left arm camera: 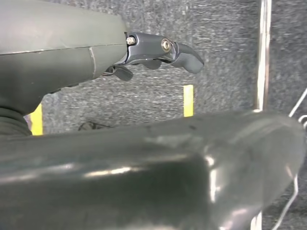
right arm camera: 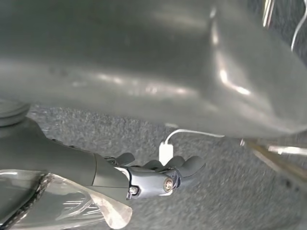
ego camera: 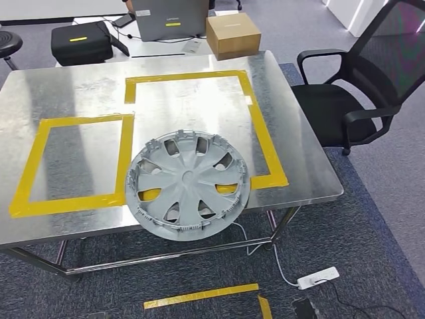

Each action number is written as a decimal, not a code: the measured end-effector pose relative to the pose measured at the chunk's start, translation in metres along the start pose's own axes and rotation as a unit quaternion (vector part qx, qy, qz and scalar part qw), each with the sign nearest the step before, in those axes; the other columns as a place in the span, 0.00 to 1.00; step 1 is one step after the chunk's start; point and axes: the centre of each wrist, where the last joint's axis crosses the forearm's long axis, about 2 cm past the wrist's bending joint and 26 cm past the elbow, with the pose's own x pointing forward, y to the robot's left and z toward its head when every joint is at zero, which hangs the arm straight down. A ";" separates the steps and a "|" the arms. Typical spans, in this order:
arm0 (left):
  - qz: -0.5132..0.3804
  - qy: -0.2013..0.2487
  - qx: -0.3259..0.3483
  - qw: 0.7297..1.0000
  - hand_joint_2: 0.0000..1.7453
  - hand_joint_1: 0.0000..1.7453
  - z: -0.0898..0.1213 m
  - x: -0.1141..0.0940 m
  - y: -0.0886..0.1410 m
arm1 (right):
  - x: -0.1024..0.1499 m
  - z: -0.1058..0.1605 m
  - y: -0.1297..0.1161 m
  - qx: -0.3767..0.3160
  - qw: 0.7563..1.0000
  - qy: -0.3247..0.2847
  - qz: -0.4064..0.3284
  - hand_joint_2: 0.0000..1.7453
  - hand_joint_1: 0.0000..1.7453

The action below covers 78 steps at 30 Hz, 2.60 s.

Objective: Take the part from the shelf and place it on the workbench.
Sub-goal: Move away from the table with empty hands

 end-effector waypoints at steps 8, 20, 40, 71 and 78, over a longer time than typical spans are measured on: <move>0.002 0.024 0.013 1.000 0.00 0.00 0.003 -0.006 0.003 | -0.004 -0.007 0.011 0.029 0.999 0.004 -0.018 0.00 0.00; 0.011 0.051 0.025 0.998 0.00 0.00 0.003 -0.007 0.005 | -0.006 -0.007 0.021 0.047 0.998 0.011 -0.046 0.00 0.00; 0.033 0.072 0.055 0.995 0.00 0.00 -0.001 -0.004 0.007 | -0.008 -0.003 0.030 0.058 0.997 0.022 -0.053 0.00 0.00; 0.047 0.070 0.064 0.994 0.00 0.00 -0.006 0.001 0.005 | -0.007 -0.004 0.032 0.057 0.997 0.020 -0.049 0.00 0.00; 0.053 0.069 0.074 0.993 0.00 0.00 -0.006 0.002 0.006 | -0.005 -0.006 0.032 0.059 0.997 0.013 -0.042 0.00 0.00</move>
